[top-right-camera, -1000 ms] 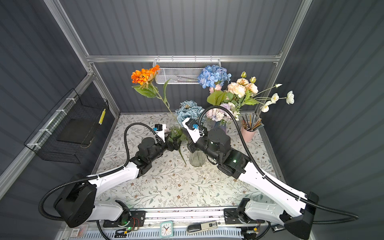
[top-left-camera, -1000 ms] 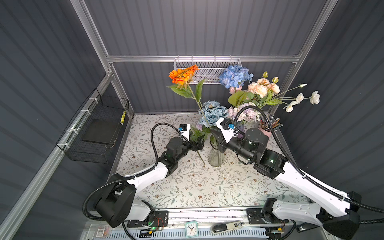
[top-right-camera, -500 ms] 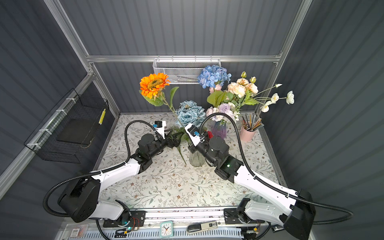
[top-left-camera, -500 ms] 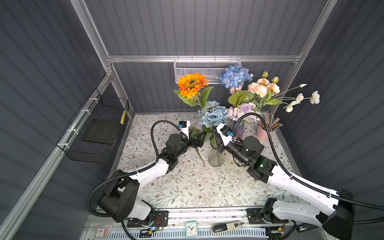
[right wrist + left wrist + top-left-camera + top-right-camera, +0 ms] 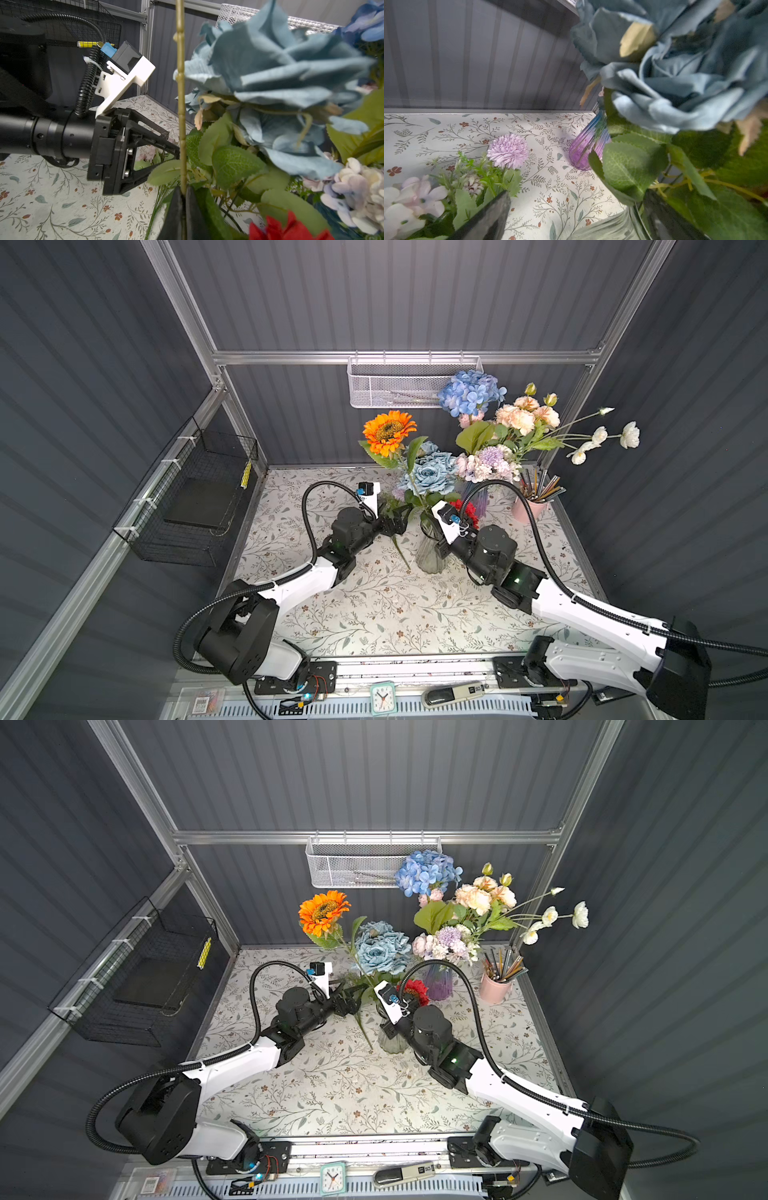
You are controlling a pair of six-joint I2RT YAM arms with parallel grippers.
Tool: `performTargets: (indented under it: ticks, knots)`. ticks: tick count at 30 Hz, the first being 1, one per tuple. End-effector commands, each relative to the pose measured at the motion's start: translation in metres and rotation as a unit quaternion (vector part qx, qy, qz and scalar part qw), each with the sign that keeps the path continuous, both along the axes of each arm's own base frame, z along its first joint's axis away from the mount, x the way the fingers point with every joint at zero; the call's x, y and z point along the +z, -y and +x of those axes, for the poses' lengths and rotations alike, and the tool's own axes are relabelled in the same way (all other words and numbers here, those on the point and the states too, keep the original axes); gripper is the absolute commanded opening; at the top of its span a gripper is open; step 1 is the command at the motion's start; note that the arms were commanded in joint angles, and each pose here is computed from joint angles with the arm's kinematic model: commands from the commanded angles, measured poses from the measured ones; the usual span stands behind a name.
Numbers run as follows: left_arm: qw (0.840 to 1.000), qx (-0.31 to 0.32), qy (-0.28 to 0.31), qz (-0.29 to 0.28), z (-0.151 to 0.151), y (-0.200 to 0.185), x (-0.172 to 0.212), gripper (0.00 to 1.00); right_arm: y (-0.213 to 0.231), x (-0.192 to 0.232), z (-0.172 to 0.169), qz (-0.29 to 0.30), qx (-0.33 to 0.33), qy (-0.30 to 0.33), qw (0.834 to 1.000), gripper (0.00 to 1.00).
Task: Arrange the flowers into the vase
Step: 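Carry the gerbera over the vase with the right gripper while the left grasps it, then lower the orange gerbera into the vase and open both grippers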
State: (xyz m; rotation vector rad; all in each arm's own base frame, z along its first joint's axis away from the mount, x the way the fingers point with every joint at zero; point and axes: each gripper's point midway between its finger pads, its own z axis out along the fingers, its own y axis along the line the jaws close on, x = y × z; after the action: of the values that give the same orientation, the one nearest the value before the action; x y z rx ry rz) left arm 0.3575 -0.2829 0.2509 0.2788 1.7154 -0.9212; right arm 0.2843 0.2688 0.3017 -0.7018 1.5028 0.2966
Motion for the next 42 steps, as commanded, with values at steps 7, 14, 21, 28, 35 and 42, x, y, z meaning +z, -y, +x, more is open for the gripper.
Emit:
performTargets:
  ticks: [7,14,21,28,35,42]
  knots:
    - [0.994,-0.089,0.058,-0.022,-0.055,-0.003,0.071,0.78,0.010,-0.034,0.001,-0.044,-0.021,-0.048,0.998,0.00]
    - [0.984,-0.121,0.109,-0.076,-0.072,-0.002,0.124,0.65,0.009,-0.056,-0.001,-0.064,-0.016,-0.070,0.995,0.00]
    - [0.961,-0.181,0.156,-0.136,-0.073,0.018,0.161,0.42,0.010,-0.054,-0.001,-0.062,-0.016,-0.067,0.996,0.00]
    - [0.955,-0.204,0.158,-0.149,-0.074,0.024,0.169,0.12,0.007,-0.054,0.001,-0.071,-0.011,-0.058,0.996,0.00]
    - [0.965,-0.182,0.137,-0.133,-0.074,0.017,0.158,0.00,0.011,-0.054,0.004,-0.082,-0.025,-0.050,0.995,0.00]
    - [0.979,-0.150,0.118,-0.065,-0.072,0.025,0.117,0.00,0.011,-0.045,-0.003,-0.072,-0.012,-0.058,0.996,0.26]
